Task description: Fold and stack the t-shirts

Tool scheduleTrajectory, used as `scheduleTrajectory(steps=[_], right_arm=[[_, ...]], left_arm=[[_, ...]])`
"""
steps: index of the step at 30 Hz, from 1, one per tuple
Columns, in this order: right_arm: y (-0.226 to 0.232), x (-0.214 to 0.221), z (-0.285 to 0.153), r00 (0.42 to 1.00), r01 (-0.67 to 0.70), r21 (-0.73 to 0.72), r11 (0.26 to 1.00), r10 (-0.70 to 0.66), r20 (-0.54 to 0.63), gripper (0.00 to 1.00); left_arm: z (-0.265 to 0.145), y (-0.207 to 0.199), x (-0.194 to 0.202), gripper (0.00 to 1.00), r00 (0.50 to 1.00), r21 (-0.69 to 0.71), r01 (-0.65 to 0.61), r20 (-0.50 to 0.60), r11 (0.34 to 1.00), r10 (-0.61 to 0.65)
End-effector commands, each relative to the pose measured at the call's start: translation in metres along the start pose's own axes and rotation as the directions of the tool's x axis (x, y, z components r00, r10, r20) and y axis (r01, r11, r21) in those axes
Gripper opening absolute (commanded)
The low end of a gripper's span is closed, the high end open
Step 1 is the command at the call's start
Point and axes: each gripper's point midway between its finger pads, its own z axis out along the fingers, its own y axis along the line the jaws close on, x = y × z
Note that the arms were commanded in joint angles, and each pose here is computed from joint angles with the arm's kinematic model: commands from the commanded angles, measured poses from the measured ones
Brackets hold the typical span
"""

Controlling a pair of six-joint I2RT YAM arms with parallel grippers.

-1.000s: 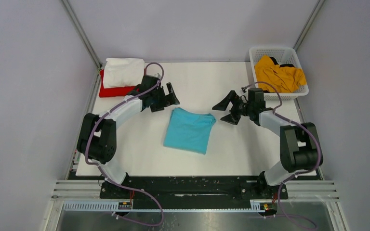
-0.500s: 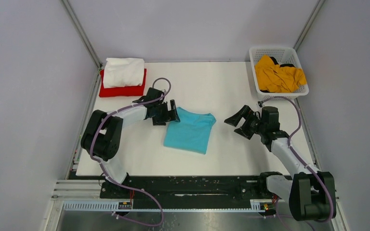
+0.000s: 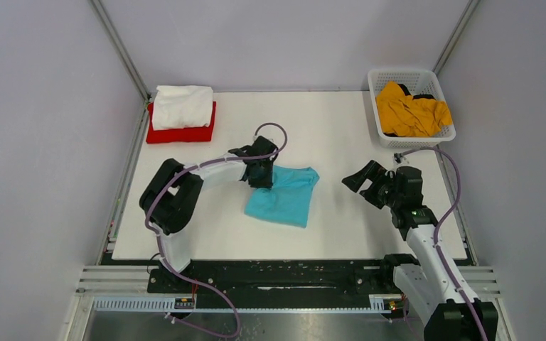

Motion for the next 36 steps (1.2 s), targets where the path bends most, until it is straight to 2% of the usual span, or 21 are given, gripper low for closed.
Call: scheduleTrajectory(steps=[1, 2, 6, 11, 17, 23, 28, 32, 36], right_arm=[[-0.018, -0.010, -0.010, 0.994, 0.070, 0.092, 0.993, -0.077, 0.080, 0.99], [-0.020, -0.012, -0.012, 0.992, 0.077, 0.108, 0.991, -0.088, 0.094, 1.00], [-0.024, -0.019, -0.023, 0.982, 0.101, 0.142, 0.985, -0.122, 0.148, 0.99], [-0.023, -0.023, -0.031, 0.971, 0.127, 0.147, 0.981, -0.154, 0.185, 0.99], [-0.025, -0.027, -0.038, 0.959, 0.158, 0.171, 0.973, -0.193, 0.210, 1.00], [-0.033, -0.029, -0.041, 0.953, 0.163, 0.214, 0.963, -0.210, 0.219, 1.00], [-0.041, -0.031, -0.039, 0.953, 0.162, 0.254, 0.954, -0.218, 0.210, 1.00], [-0.046, -0.031, -0.037, 0.955, 0.160, 0.278, 0.947, -0.220, 0.199, 0.99], [-0.049, -0.033, -0.035, 0.953, 0.158, 0.292, 0.943, -0.223, 0.205, 1.00]], left_arm=[[0.025, 0.027, 0.045, 0.04, 0.989, -0.187, -0.051, -0.144, 0.981, 0.024], [0.027, 0.026, 0.047, 0.00, 0.989, -0.192, -0.051, -0.150, 0.980, 0.022], [0.024, 0.028, 0.034, 0.00, 0.991, -0.233, -0.068, -0.132, 0.970, 0.037], [-0.008, 0.046, -0.028, 0.00, 0.990, -0.422, -0.121, 0.010, 0.898, 0.138], [-0.044, 0.061, -0.112, 0.00, 0.942, -0.606, -0.129, 0.173, 0.785, 0.288], [-0.063, 0.097, -0.171, 0.00, 0.919, -0.732, -0.117, 0.176, 0.671, 0.352], [-0.079, 0.127, -0.220, 0.00, 0.902, -0.768, -0.083, 0.212, 0.635, 0.375], [-0.095, 0.149, -0.250, 0.00, 0.880, -0.826, -0.102, 0.185, 0.554, 0.438], [-0.104, 0.166, -0.278, 0.00, 0.868, -0.830, -0.095, 0.200, 0.549, 0.454]])
